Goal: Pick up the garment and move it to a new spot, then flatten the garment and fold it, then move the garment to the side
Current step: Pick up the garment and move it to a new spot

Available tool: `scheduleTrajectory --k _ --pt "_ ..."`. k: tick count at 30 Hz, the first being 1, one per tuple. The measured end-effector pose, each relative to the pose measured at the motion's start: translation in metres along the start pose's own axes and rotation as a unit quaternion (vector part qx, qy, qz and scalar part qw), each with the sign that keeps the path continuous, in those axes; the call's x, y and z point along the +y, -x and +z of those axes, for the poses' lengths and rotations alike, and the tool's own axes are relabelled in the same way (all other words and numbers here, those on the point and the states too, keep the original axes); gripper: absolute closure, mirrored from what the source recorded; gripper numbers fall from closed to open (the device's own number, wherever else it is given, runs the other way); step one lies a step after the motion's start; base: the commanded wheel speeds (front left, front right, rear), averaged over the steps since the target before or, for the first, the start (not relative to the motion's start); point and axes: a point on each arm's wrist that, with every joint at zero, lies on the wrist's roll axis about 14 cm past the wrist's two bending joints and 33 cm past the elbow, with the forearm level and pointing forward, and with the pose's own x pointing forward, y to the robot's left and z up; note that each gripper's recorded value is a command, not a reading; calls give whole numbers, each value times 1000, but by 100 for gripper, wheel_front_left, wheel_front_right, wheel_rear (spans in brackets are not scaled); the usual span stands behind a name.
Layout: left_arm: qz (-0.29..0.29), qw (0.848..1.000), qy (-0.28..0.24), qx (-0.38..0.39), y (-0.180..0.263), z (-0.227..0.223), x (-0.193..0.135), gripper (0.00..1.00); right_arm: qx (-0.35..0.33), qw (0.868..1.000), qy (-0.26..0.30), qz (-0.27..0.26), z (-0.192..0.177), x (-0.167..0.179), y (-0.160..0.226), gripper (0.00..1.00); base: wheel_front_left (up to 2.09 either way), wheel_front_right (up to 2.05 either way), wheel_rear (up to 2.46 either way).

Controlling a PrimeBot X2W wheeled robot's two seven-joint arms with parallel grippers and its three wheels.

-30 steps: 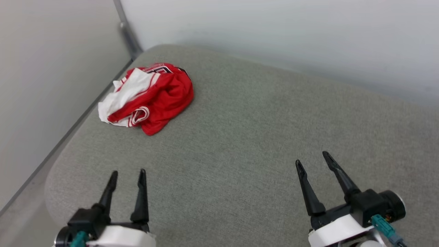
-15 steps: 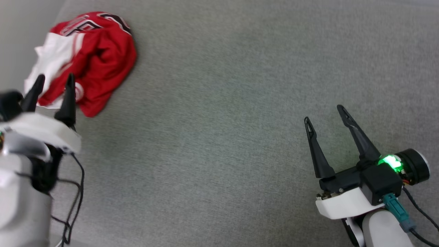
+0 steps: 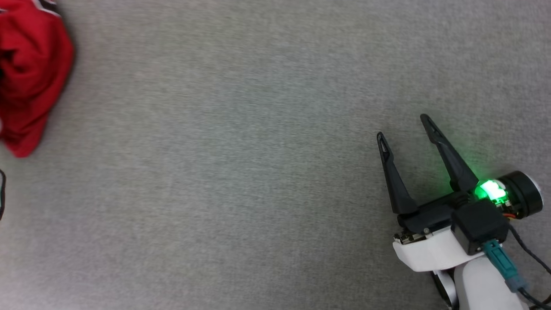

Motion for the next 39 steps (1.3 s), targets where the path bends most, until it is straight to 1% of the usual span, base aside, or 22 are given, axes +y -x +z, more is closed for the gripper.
scheduleTrajectory --k 7,8,9,10,13,16,19,21,25,28,31,34,39 --pt "-11 998 -27 64 -26 -16 -11 0 14 1000 4 -21 -11 -15 6 0 0 0 0" --pt "-18 997 -28 71 -27 -18 -15 4 15 1000 4 -22 -11 -17 7 0 0 0 0" --pt "-23 997 -25 74 -28 -19 -18 59 15 1000 5 -23 -11 -17 7 0 0 0 0" --pt "-29 997 -24 75 -28 -19 -21 100 15 1000 5 -24 -11 -18 7 0 0 0 0" --pt "-37 997 -27 64 -26 -15 -25 100 15 1000 6 -24 -10 -18 7 0 0 0 0" --pt "-38 998 -34 36 -21 -6 -25 100 9 1000 9 -23 -4 -17 7 0 0 0 0" --pt "-42 998 -36 -26 -14 17 -27 100 5 1000 9 -20 3 -14 8 0 0 0 0" --pt "-47 996 -40 -71 -5 34 -29 100 2 1000 7 -23 8 -15 11 0 0 0 0" --pt "-76 987 -66 -126 14 52 -51 100 -16 999 13 -29 29 -17 16 0 0 0 0" --pt "-112 978 -86 -156 31 61 -78 100 -31 999 19 -33 46 -17 22 0 0 0 0" --pt "-157 966 -105 -179 50 64 -112 100 -50 998 24 -39 66 -19 28 0 0 0 0" --pt "-204 949 -119 -208 71 70 -150 100 -62 997 24 -47 80 -20 39 0 0 0 0" --pt "-293 918 -123 -237 102 68 -225 100 -71 995 24 -64 95 -24 60 0 0 0 0"
